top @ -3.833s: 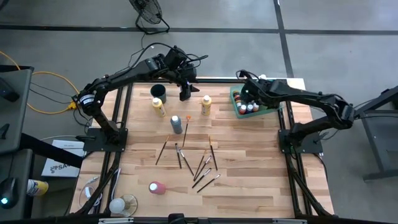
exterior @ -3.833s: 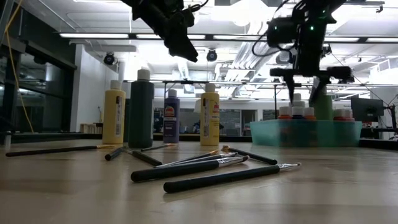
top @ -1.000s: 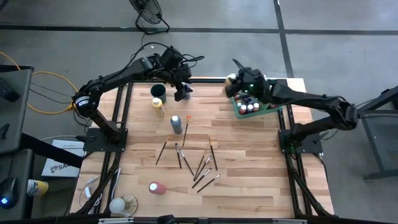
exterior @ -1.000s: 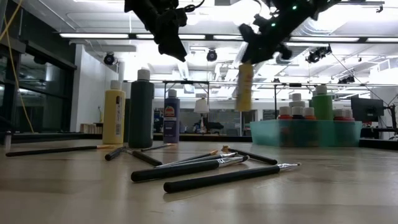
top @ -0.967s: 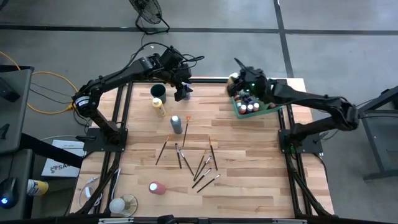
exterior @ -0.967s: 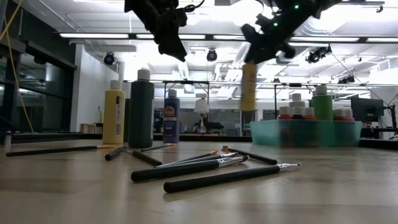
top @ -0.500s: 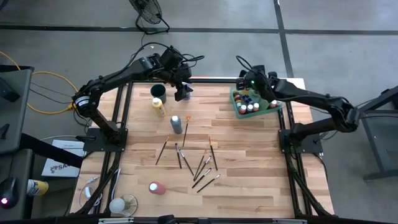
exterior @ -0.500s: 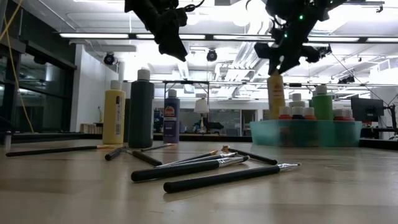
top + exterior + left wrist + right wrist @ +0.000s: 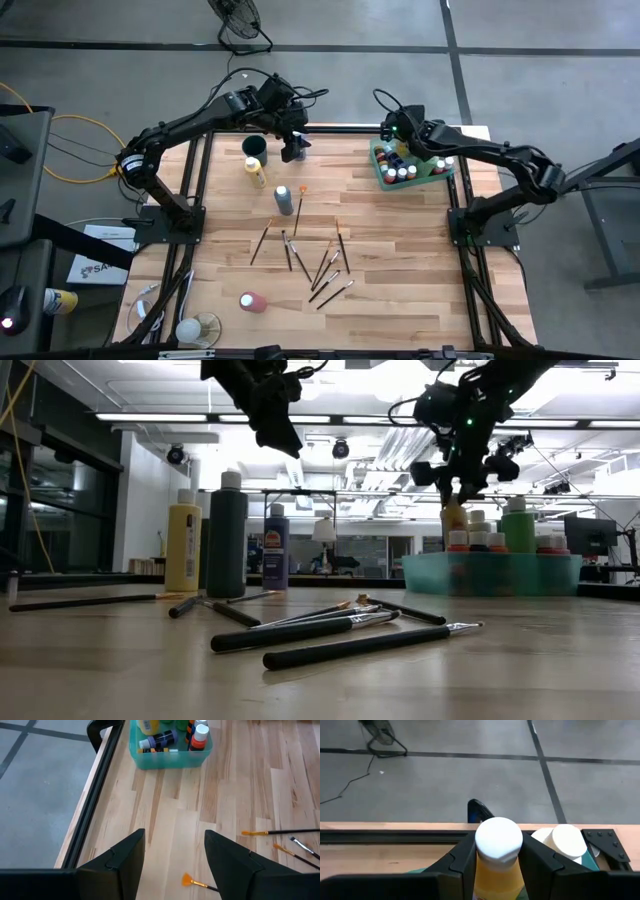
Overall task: Pick & Place Paint Supplies
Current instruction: Put the big yellow paint bottle into the green bin
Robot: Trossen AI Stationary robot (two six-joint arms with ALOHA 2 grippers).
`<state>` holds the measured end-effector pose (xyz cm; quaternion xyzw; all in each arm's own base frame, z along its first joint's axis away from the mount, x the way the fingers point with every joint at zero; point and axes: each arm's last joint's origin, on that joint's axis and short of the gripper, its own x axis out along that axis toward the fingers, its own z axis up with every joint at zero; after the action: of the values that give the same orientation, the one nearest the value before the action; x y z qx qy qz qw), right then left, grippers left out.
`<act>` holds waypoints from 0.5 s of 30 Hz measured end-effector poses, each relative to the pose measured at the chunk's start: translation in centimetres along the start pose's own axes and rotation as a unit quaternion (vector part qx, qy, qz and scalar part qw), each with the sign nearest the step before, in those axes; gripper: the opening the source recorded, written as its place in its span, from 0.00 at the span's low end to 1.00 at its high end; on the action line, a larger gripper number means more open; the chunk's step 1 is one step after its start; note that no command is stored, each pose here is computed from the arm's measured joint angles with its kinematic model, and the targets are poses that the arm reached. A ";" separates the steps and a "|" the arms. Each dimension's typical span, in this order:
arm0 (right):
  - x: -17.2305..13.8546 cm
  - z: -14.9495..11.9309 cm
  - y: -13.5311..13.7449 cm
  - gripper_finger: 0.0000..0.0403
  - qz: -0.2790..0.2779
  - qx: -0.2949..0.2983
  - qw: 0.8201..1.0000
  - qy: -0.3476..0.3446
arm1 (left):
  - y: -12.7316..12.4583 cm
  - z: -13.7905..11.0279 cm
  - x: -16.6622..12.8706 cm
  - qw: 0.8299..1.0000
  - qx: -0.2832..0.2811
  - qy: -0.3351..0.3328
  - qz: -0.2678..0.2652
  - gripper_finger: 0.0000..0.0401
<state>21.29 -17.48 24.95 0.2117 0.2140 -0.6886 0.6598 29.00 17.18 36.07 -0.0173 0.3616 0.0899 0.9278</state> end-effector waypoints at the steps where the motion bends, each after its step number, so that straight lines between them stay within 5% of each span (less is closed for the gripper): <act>1: 0.2 0.0 0.0 0.28 -0.005 0.000 1.000 -0.001 | 0.0 0.0 0.0 1.000 0.000 0.000 0.000 0.49; 9: 1.2 0.1 -0.2 0.28 -0.023 0.004 1.000 0.002 | 0.0 0.0 0.0 1.000 0.000 -0.001 0.000 0.49; 15: 1.6 -0.1 -0.2 0.41 -0.011 0.003 1.000 0.019 | 0.0 0.0 0.0 1.000 0.001 -0.001 0.000 0.49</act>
<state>21.08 -18.73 23.99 0.2248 0.2267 -0.6920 0.6475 29.01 17.19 36.09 -0.0164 0.3605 0.0896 0.9283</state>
